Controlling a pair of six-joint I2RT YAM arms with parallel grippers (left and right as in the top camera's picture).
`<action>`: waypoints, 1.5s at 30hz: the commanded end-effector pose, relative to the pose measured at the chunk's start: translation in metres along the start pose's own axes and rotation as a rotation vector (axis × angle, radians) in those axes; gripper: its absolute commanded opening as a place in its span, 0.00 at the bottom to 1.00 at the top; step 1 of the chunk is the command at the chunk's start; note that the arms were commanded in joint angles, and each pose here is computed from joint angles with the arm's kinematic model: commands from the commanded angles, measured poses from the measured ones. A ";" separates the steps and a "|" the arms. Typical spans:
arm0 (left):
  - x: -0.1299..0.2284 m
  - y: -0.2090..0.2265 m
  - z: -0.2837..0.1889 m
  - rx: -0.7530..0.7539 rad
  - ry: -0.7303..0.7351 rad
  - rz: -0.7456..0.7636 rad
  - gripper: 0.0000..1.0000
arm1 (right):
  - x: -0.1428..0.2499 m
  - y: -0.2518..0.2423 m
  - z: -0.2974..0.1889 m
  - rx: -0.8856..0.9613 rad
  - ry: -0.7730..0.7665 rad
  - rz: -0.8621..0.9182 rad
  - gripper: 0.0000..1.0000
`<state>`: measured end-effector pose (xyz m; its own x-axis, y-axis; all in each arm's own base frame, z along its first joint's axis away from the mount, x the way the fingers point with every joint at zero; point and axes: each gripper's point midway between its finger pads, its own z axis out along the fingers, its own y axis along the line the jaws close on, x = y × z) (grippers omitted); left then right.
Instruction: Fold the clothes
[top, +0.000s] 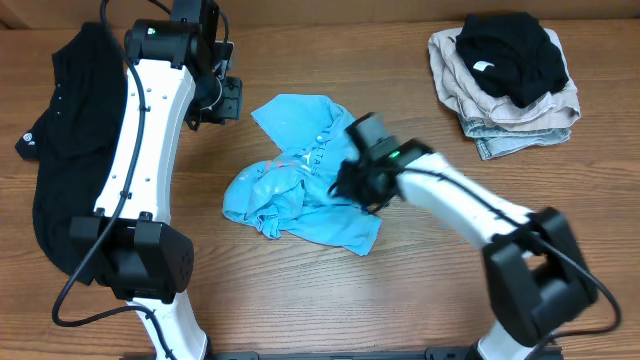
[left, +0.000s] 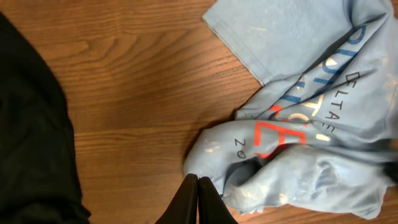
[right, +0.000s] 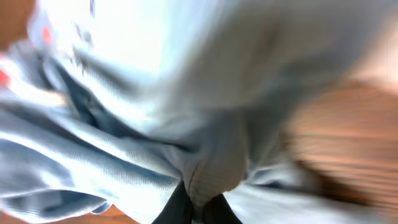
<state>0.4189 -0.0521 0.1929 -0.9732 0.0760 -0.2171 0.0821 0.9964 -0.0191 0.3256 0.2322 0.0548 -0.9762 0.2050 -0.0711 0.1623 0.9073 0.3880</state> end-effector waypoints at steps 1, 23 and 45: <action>-0.006 -0.002 -0.008 0.016 -0.039 0.041 0.04 | -0.056 0.019 -0.099 -0.108 -0.219 -0.108 0.04; 0.015 -0.117 -0.020 0.270 -0.042 0.442 0.17 | -0.125 -0.048 -0.216 -0.066 -0.494 -0.099 0.04; 0.076 -0.212 0.060 0.357 0.034 0.687 0.63 | -0.125 -0.049 -0.216 -0.063 -0.492 -0.096 0.04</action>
<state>0.3448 -0.2579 0.1205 -0.6969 0.6745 -0.2436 0.7160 0.6737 -0.1831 0.4061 0.0854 0.2373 -0.8117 0.2848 -0.5099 0.0567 0.9074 0.4165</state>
